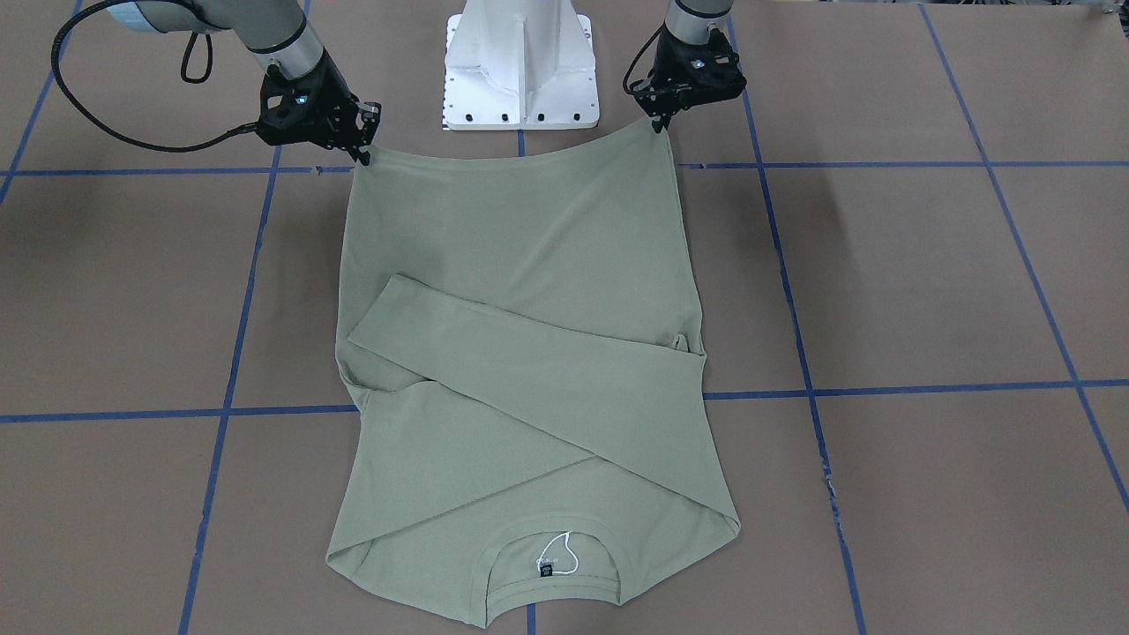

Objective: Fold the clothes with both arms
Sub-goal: 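Lift both hem corners and carry them over the shirt toward the collar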

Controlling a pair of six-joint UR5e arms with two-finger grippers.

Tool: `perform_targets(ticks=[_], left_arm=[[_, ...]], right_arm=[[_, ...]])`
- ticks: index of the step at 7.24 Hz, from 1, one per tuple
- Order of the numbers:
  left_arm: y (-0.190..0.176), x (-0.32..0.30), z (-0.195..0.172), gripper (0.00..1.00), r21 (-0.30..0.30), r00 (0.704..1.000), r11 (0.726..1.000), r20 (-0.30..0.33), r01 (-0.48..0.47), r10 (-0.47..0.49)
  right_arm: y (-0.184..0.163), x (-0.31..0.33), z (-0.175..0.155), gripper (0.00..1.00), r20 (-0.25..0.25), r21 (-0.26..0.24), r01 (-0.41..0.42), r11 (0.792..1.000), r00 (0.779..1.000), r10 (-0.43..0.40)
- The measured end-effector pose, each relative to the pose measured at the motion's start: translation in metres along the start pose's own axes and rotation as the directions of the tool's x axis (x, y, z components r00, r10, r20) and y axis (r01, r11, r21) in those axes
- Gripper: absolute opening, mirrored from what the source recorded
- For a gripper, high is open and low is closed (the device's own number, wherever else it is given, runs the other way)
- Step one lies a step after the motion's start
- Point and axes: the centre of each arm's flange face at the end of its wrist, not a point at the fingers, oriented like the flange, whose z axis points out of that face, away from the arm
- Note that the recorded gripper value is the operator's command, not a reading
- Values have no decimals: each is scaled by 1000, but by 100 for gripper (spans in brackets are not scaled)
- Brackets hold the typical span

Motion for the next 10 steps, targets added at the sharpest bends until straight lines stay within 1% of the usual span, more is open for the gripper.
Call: perform_targets(ticks=[2, 3, 4, 5, 6, 7, 8, 9, 10], left_arm=[[3, 2, -13, 0, -5, 1000, 1000, -16, -7, 7], [6, 3, -24, 0, -12, 999, 1000, -30, -13, 12], [17, 3, -39, 0, -31, 999, 999, -35, -26, 25], [33, 2, -55, 0, -65, 998, 997, -36, -47, 45], [49, 0, -70, 0, -101, 997, 993, -39, -68, 64], [60, -2, -80, 0, -126, 996, 989, -39, -83, 78], [62, -2, -87, 0, -135, 996, 987, -45, -87, 82], [54, -1, -92, 0, -123, 996, 989, -50, -78, 72], [33, -1, -96, 0, -86, 996, 994, -56, -70, 65]], right_arm=[[12, 14, -37, 0, 26, -47, -2, 999, 1000, 3], [21, 16, -50, 0, 42, -90, 2, 996, 999, 2], [28, 15, -61, 0, 60, -139, 8, 990, 998, 0], [35, 15, -70, 0, 76, -180, 15, 984, 997, -1], [40, 13, -78, 0, 92, -211, 23, 977, 996, -4], [43, 12, -83, 0, 102, -224, 28, 974, 995, -5], [39, 13, -84, 0, 103, -217, 22, 976, 995, 0], [24, 15, -85, 0, 103, -185, 4, 983, 995, 15], [2, 15, -88, 0, 110, -139, -18, 990, 993, 33]])
